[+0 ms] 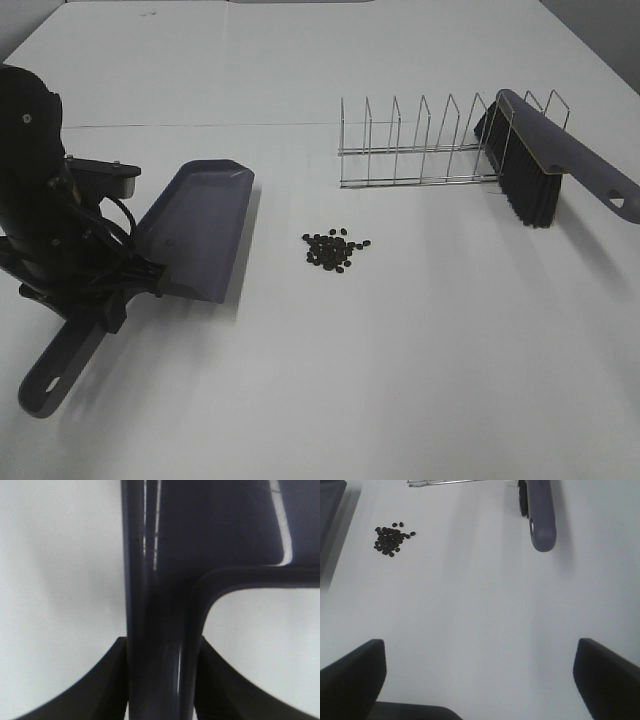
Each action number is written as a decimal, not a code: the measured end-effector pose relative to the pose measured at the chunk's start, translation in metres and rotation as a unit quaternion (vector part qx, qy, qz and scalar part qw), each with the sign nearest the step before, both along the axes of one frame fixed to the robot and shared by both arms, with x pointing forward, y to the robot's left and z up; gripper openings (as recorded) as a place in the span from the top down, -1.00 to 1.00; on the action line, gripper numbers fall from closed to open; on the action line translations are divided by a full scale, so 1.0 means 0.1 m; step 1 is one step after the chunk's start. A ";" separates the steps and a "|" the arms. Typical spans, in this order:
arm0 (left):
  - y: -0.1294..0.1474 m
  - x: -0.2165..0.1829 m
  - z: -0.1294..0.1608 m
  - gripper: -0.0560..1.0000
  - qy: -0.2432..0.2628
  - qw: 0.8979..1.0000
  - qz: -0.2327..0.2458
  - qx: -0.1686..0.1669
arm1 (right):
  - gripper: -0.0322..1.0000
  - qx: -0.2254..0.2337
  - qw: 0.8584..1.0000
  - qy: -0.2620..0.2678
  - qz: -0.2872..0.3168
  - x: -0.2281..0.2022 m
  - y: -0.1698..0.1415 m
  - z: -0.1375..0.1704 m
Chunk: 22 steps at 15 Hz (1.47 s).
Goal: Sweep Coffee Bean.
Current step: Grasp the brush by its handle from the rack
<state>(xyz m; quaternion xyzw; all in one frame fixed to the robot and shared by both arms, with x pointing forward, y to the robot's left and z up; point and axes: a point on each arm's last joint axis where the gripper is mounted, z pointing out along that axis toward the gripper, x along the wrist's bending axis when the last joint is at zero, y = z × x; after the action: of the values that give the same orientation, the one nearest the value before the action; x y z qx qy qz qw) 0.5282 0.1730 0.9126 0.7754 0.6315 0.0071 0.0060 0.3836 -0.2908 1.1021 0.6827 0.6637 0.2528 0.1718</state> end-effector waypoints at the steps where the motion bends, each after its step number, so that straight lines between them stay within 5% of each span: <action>1: 0.00 0.00 0.00 0.27 0.000 1.000 0.000 0.000 | -0.83 0.000 1.000 0.015 0.000 0.16 0.00 0.01; 8: 0.00 -0.01 0.00 0.27 0.003 1.000 -0.002 -0.003 | -0.83 -0.023 0.983 0.177 0.044 2.32 -0.04 -0.50; 15: 0.00 -0.01 0.00 0.27 0.003 1.000 -0.006 -0.003 | -0.83 -0.089 0.973 0.203 0.068 3.15 -0.18 -1.01; 22: -0.01 -0.03 0.00 0.27 0.017 1.000 0.001 -0.005 | -0.82 -0.042 0.974 0.215 0.054 3.56 -0.43 -1.60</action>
<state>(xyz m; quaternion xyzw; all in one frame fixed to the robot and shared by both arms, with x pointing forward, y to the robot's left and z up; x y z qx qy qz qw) 0.5250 0.1722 0.9126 0.7750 0.6319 -0.0094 -0.0013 0.7391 -0.3340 0.9419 0.6761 0.7313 0.0808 0.0395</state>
